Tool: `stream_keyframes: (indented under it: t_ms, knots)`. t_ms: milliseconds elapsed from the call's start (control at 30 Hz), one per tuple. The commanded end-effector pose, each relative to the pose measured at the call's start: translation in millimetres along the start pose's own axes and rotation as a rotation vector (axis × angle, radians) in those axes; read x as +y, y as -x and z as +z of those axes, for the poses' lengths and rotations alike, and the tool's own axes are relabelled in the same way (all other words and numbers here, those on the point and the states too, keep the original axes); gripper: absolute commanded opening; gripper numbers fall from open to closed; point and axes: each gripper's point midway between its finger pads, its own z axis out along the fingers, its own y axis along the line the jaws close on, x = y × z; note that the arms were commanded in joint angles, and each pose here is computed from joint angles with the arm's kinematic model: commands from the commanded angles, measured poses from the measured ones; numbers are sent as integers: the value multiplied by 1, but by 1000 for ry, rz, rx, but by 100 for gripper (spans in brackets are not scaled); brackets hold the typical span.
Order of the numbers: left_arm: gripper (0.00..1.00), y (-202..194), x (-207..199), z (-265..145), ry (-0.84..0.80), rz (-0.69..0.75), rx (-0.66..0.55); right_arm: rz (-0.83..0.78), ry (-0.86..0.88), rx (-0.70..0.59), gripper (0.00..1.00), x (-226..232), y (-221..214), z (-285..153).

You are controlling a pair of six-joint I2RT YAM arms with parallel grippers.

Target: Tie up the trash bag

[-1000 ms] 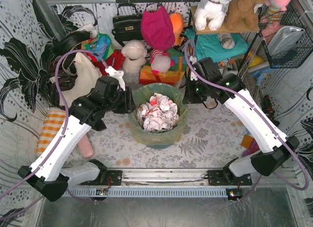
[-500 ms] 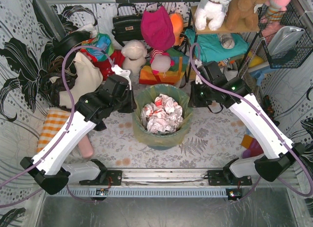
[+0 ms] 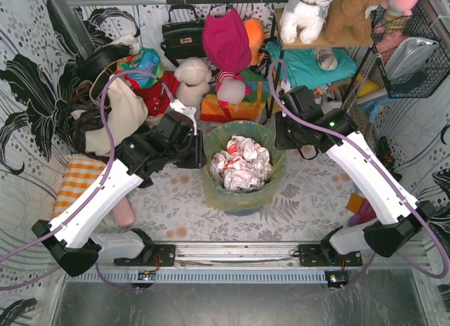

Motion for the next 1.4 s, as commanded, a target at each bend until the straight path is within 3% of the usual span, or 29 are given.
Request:
stream_keyframes:
  t_ms: [0,167,400,600,833,1000,1367]
  knots:
    - [46,-10,-3,-7,-30,-31,7,-21,-55,-49,30,-7,19,4]
    - [58,4,-2,-13,-17,-50,-68,-10,-33,-62,32,-4,22,-6]
    - [75,37,8,-40,46,-93,-219,-1,-79,-129,56,-14,36,-29]
    - [79,38,32,-75,66,-231,-375,47,-81,-200,61,-18,43,-45]
    - [79,-38,67,-27,96,-380,-283,97,-48,-272,61,-18,45,-56]
    - [79,-76,62,13,-15,-480,-229,134,-75,-326,62,-29,42,-62]
    - [73,-124,63,89,-66,-469,-87,178,-126,-366,63,-42,39,-62]
